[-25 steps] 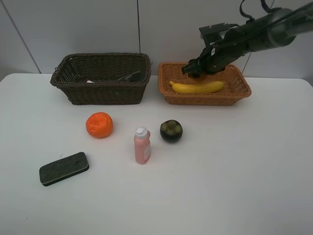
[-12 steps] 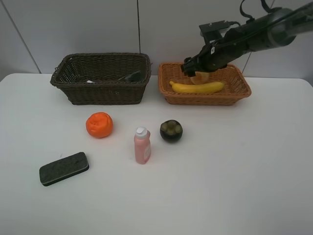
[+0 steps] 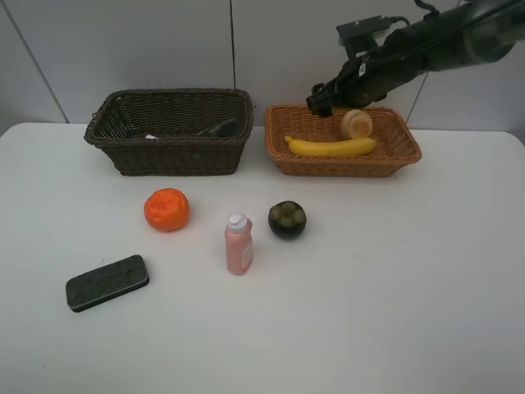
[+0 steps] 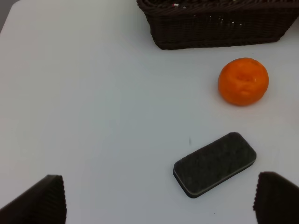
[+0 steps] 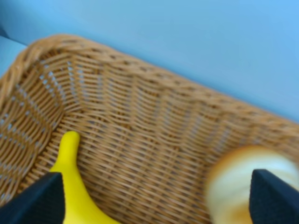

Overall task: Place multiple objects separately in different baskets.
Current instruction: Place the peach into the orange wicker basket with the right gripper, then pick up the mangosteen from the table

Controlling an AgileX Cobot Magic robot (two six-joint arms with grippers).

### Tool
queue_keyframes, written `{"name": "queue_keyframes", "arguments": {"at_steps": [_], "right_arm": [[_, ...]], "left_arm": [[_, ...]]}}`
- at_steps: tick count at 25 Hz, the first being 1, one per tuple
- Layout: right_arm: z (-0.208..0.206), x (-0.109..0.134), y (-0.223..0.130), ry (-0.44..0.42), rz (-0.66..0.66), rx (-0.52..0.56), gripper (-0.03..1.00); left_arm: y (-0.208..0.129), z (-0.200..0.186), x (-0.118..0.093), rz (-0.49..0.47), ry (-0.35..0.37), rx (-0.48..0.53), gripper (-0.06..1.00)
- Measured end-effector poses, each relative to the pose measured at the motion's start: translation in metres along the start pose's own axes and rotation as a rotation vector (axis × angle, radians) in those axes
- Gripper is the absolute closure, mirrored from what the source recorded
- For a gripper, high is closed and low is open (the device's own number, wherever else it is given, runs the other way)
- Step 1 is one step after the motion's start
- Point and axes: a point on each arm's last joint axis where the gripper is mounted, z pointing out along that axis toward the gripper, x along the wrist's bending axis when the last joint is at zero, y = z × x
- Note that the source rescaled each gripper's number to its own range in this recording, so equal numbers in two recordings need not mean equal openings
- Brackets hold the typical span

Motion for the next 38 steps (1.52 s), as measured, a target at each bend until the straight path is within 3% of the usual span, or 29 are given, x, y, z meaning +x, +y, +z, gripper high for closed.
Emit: {"name": "queue_keyframes", "arguments": {"at_steps": [5,9,14,19,25,28,33,38], "right_arm": [[-0.051,0.004,0.024,-0.021,-0.17,0.016,-0.02],[-0.096,0.021,0.036,-0.006,-0.408,0.078,-0.02],[-0.146,0.046,0.032,0.065,-0.686,0.236,-0.02],[-0.168,0.065,0.019,0.217,-0.74,0.376,-0.03],[-0.17,0.082,0.012,0.4,-0.772,0.39,-0.03],[-0.15,0.094,0.003,0.485,-0.773,0.427,-0.03],[-0.104,0.116,-0.021,0.549,-0.795,0.527,-0.03],[-0.072,0.13,-0.037,0.563,-0.796,0.548,-0.03]], "left_arm": [[0.0,0.0,0.0,0.0,0.0,0.0,-0.06],[0.0,0.0,0.0,0.0,0.0,0.0,-0.06],[0.0,0.0,0.0,0.0,0.0,0.0,-0.06],[0.0,0.0,0.0,0.0,0.0,0.0,-0.06],[0.0,0.0,0.0,0.0,0.0,0.0,-0.06],[0.0,0.0,0.0,0.0,0.0,0.0,-0.06],[0.0,0.0,0.0,0.0,0.0,0.0,-0.06],[0.0,0.0,0.0,0.0,0.0,0.0,-0.06]]}}
